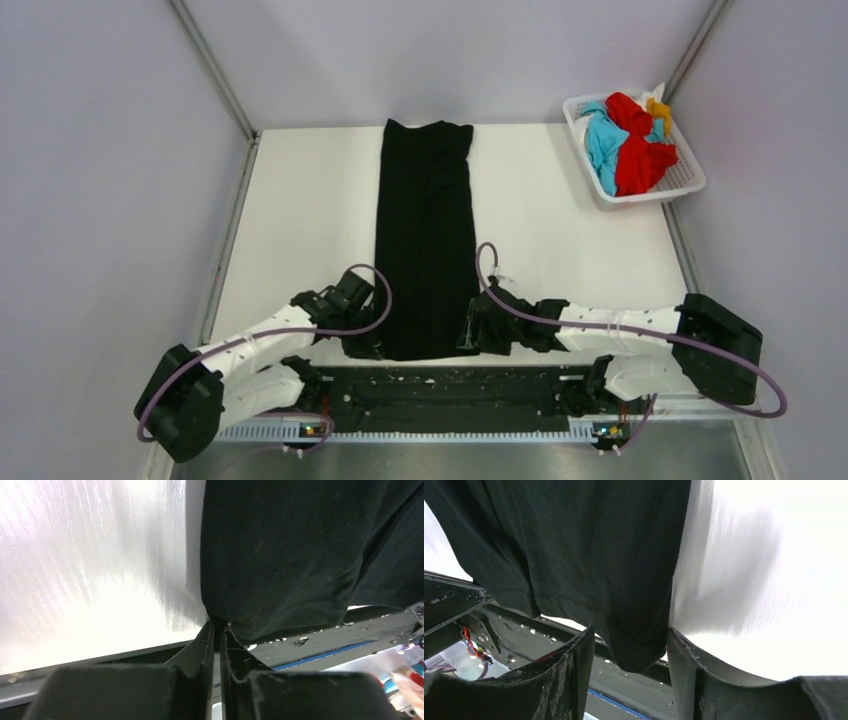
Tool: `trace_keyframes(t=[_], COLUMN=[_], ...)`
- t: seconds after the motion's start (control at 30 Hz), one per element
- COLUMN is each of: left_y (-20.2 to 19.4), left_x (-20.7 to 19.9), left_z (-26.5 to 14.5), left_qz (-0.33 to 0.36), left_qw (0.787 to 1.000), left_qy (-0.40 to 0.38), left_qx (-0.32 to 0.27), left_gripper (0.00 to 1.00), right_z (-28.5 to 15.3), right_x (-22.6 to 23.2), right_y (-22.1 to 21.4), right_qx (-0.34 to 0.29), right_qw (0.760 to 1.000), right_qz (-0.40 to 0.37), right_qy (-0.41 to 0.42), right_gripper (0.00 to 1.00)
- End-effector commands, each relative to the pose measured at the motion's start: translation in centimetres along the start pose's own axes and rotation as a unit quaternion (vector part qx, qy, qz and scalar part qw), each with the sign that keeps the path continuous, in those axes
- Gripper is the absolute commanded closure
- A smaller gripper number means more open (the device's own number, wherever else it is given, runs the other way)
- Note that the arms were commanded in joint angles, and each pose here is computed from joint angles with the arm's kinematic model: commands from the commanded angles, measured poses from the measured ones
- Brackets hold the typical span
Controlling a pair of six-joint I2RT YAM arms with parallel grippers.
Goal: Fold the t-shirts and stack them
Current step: Grab the bottom of the folded rectangular tshirt with both arms
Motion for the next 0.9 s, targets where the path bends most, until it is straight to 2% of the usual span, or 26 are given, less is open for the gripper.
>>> trace_keyframes(t=[0.0, 0.1, 0.2, 0.37, 0.5, 0.7, 0.87], left_y=[0.8, 0.7, 0.6, 0.0, -1.1, -2.9, -2.4], left_x=[0.4, 0.3, 0.2, 0.3, 0.6, 1.0, -0.2], left_z=[0.0, 0.0, -0.4, -1.0, -1.1, -1.4, -3.0], left_qz=[0.009, 0.013, 0.015, 0.023, 0.012, 0.014, 0.031], left_qw=[0.999, 0.999, 0.999, 0.998, 0.998, 0.996, 0.990], left_qy=[0.031, 0.020, 0.004, -0.029, -0.045, -0.087, -0.134], left_qx=[-0.026, -0.027, -0.038, -0.056, -0.034, 0.003, -0.033], left_gripper=[0.99, 1.00, 1.00, 1.00, 1.00, 1.00, 1.00], right_z=[-0.1, -0.1, -0.3, -0.6, -0.8, -1.9, -2.7], right_x=[-0.3, -0.5, -0.5, -0.7, -0.5, 0.1, 1.8], right_y=[-1.0, -1.2, -1.4, -1.7, -2.5, -4.6, -4.4], right_qx=[0.008, 0.005, 0.002, -0.004, 0.012, 0.036, 0.023], right_qw=[1.000, 1.000, 1.000, 1.000, 0.999, 0.998, 0.998], right_qz=[0.012, 0.018, 0.023, 0.026, 0.026, 0.005, -0.024], right_qy=[-0.002, -0.004, 0.000, 0.016, 0.044, 0.049, 0.061], right_gripper=[0.46, 0.47, 0.56, 0.83, 1.00, 1.00, 1.00])
Point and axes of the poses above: each gripper's point midway between its finger pads, its own z axis out along the fingers, its own x axis along the line the jaws close on, y = z × x, the point moved 8 cm from there along -z, back along the fingers, and after that the axes turned 7 degrees about z, right-handed, at the moved point
